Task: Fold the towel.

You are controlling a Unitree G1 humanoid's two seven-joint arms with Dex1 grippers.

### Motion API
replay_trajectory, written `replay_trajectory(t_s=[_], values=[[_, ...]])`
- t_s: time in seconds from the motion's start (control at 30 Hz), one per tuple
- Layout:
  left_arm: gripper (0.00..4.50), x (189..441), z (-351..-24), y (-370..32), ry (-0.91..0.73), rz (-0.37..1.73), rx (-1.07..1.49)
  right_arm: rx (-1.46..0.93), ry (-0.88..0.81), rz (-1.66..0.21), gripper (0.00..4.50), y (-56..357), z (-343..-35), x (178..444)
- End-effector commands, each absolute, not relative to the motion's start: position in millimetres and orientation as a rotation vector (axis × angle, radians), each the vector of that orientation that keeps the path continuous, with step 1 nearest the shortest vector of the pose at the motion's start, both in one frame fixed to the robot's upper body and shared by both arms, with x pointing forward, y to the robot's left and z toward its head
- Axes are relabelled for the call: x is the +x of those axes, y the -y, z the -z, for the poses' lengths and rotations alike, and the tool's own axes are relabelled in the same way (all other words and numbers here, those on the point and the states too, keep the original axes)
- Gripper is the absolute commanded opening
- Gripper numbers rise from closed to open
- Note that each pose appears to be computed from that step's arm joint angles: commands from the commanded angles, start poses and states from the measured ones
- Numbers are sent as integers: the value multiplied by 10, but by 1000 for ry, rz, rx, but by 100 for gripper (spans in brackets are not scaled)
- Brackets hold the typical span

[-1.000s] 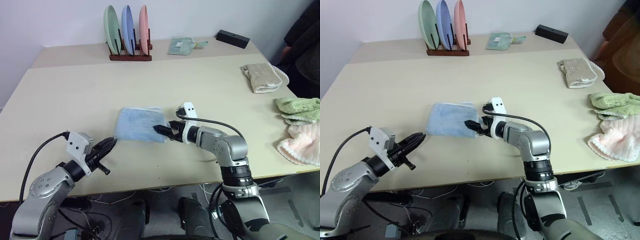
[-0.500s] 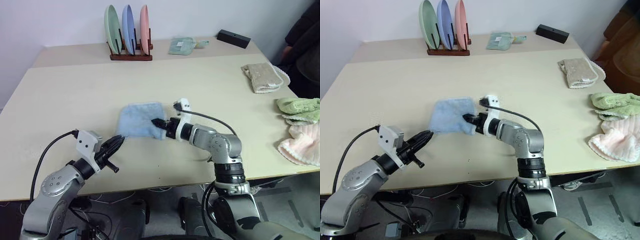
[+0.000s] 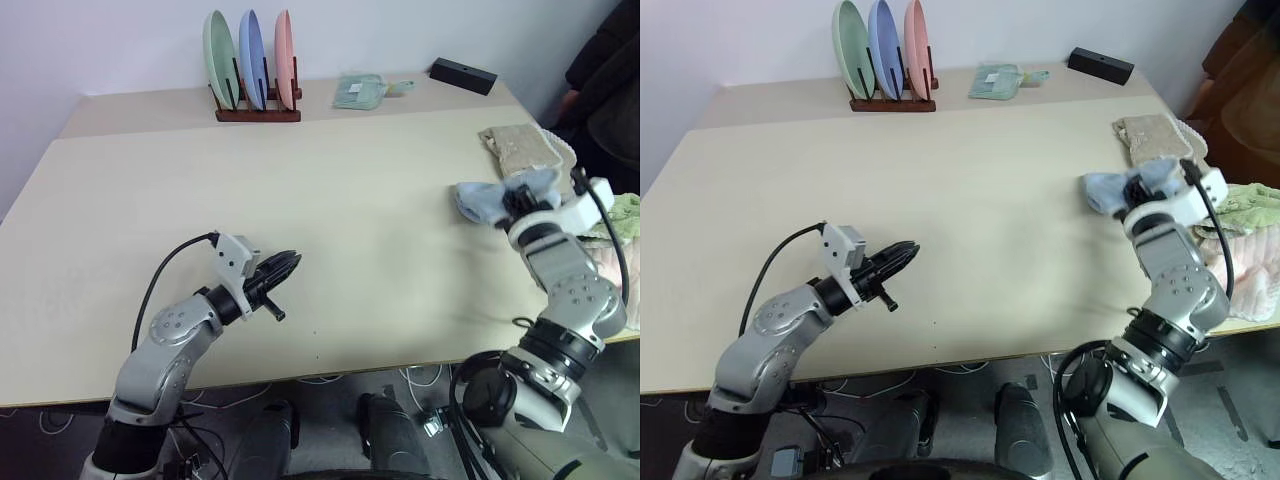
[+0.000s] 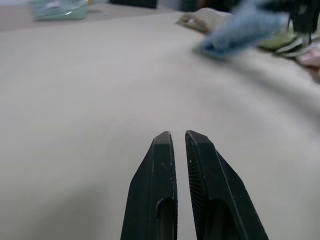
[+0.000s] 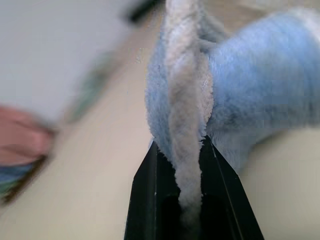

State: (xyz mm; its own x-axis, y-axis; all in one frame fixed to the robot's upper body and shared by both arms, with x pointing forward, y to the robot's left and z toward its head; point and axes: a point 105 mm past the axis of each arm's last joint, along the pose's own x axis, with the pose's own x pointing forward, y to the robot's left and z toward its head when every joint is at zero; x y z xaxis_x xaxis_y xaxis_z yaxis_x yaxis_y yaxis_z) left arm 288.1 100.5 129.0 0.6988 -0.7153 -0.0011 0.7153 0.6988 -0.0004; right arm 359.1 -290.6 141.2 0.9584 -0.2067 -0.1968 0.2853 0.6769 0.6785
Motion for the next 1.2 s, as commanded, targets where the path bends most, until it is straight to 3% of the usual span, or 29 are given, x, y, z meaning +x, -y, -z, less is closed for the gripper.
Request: replay_trajectory(t_s=[0.03, 0.23, 0.33, 0.5, 0.77, 0.9, 0.93, 1.1, 1.2], values=[[38, 2887, -1336, -950, 30, 826, 24, 820, -150, 311, 4, 2889, -1309, 3513], [38, 2914, -1321, -953, 31, 829, 31, 822, -154, 355, 4, 2995, -1314, 3440], [38, 2909, -1315, -933, 33, 830, 30, 793, -120, 378, 98, 3112, -1378, 3413], [38, 2901, -1295, -959, 32, 821, 24, 567, -3, 440, 340, 3364, -1687, 3316], [38, 3059, -1345, -1139, 77, 700, 40, 71, 109, 496, 340, 3558, -2147, 3219], [38, 3275, -1401, -1492, 126, 482, 135, -103, 159, 208, 340, 3027, -2310, 3460], [38, 3286, -1400, -1613, 129, 425, 164, -132, 151, 58, 340, 2757, -2287, 3523], [38, 3217, -1407, -1983, 137, 269, 230, -218, 106, -428, 340, 1946, -2081, 3515], [38, 3124, -1389, -2076, 132, 229, 247, -203, 81, -573, 340, 1726, -1961, 3502]])
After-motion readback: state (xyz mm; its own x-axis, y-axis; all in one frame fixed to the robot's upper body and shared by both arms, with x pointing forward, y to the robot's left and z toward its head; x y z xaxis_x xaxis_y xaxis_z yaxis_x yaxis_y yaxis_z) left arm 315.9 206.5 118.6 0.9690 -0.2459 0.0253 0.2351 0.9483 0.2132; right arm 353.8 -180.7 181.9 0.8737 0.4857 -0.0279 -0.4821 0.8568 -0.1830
